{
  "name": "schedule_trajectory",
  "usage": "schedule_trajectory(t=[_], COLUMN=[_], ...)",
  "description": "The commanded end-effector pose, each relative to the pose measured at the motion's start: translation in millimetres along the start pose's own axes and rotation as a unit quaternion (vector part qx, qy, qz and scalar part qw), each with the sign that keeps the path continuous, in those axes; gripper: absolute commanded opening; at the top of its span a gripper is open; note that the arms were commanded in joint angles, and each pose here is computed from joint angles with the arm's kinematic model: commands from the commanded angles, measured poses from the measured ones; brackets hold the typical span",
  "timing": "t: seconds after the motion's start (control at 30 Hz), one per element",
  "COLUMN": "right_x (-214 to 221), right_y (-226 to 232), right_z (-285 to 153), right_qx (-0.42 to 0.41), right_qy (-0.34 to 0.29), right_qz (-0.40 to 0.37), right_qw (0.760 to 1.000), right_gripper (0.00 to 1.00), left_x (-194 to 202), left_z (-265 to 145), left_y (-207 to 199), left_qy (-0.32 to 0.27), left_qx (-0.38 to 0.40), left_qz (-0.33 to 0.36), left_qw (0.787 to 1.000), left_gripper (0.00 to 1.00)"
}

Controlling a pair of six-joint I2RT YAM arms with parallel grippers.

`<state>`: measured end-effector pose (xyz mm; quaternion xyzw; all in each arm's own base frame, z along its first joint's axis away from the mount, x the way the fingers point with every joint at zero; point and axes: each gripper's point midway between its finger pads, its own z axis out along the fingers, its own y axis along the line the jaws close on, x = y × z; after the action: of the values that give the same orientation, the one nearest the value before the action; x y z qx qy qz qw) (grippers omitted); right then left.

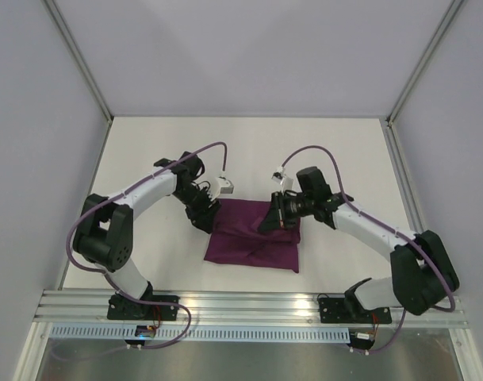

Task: Prepare the surgical pack

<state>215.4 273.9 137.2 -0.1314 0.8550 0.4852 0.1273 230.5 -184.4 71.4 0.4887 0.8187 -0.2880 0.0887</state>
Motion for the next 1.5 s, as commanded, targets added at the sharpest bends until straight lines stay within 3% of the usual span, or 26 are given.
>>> schedule_trajectory(t=[0.0, 0.23, 0.33, 0.43, 0.47, 0.53, 0.67, 0.77, 0.8, 0.9, 1.0, 1.03, 1.07, 1.13, 1.23, 1.27, 1.37, 1.47], right_x=[44.0, 114.3, 138.1, 150.4, 154.3, 153.9, 142.4, 110.7, 98.2, 72.1, 52.7, 49.7, 38.3, 38.8, 33.1, 34.7, 39.3, 43.0], right_y=[1.5, 10.9, 7.6, -4.0, -4.0, -1.4, 17.8, 24.0, 3.9, -13.3, -53.8, -62.4, -74.4, -90.8, -100.3, -103.2, -109.7, -116.2], right_z=[-5.7, -2.8, -0.9, 0.5, 1.1, 2.3, -5.6, -25.1, -36.3, -62.9, -84.7, -86.5, -90.4, -87.5, -74.6, -70.5, -59.6, -51.1], right_qx=[0.004, 0.001, 0.002, 0.030, 0.032, 0.036, 0.038, 0.094, 0.165, 0.236, 0.317, 0.323, 0.330, 0.329, 0.295, 0.292, 0.276, 0.262], right_qy=[0.026, 0.065, 0.083, 0.087, 0.092, 0.088, 0.068, -0.001, -0.036, -0.088, -0.130, -0.135, -0.156, -0.163, -0.174, -0.170, -0.168, -0.173], right_qz=[-0.008, -0.022, -0.028, -0.029, -0.031, -0.039, -0.068, -0.088, -0.074, -0.036, 0.024, 0.040, 0.060, 0.079, 0.093, 0.100, 0.108, 0.118], right_qw=[1.000, 0.998, 0.996, 0.995, 0.995, 0.995, 0.995, 0.992, 0.983, 0.967, 0.939, 0.936, 0.929, 0.927, 0.935, 0.936, 0.940, 0.942], right_gripper=[0.01, 0.02, 0.10, 0.29, 0.49, 0.63, 0.76, 0.84, 0.85, 0.81, 0.62, 0.51, 0.47, 0.49, 0.66, 0.66, 0.57, 0.35], left_x=[-9.8, -13.6, -17.3, -20.7, -20.1, -23.5, -22.8, -23.4, -23.7, -25.3, -26.1, -24.3, -24.2, -22.1, -24.2, -25.1, -23.8, -19.3], left_z=[-25.1, -38.5, -34.8, -30.9, -30.6, -29.6, -30.0, -28.0, -26.8, -20.8, -13.8, -8.9, -6.9, -0.1, 5.5, 6.6, 11.6, 17.1], left_y=[-22.2, -45.0, -37.5, -22.8, -17.3, -11.3, -1.2, 0.6, 0.9, -1.9, 0.0, 2.1, 3.7, 2.4, -2.4, -2.5, -4.8, -5.1], left_qy=[-0.027, -0.039, -0.043, -0.034, -0.029, -0.028, -0.011, -0.008, -0.009, -0.013, -0.014, -0.008, -0.009, -0.007, -0.014, -0.017, -0.019, -0.012], left_qx=[0.009, 0.045, 0.032, 0.004, -0.008, -0.017, -0.037, -0.034, -0.032, -0.015, -0.005, -0.002, -0.001, 0.014, 0.039, 0.042, 0.055, 0.067], left_qz=[0.048, 0.060, 0.038, 0.001, -0.006, -0.022, -0.037, -0.049, -0.051, -0.058, -0.068, -0.073, -0.077, -0.086, -0.089, -0.088, -0.086, -0.092], left_qw=[0.998, 0.996, 0.998, 0.999, 1.000, 0.999, 0.999, 0.998, 0.998, 0.998, 0.998, 0.997, 0.997, 0.996, 0.995, 0.995, 0.995, 0.993], left_gripper=[0.55, 0.57, 0.57, 0.57, 0.57, 0.58, 0.63, 0.65, 0.66, 0.68, 0.68, 0.67, 0.66, 0.63, 0.59, 0.58, 0.49, 0.24])
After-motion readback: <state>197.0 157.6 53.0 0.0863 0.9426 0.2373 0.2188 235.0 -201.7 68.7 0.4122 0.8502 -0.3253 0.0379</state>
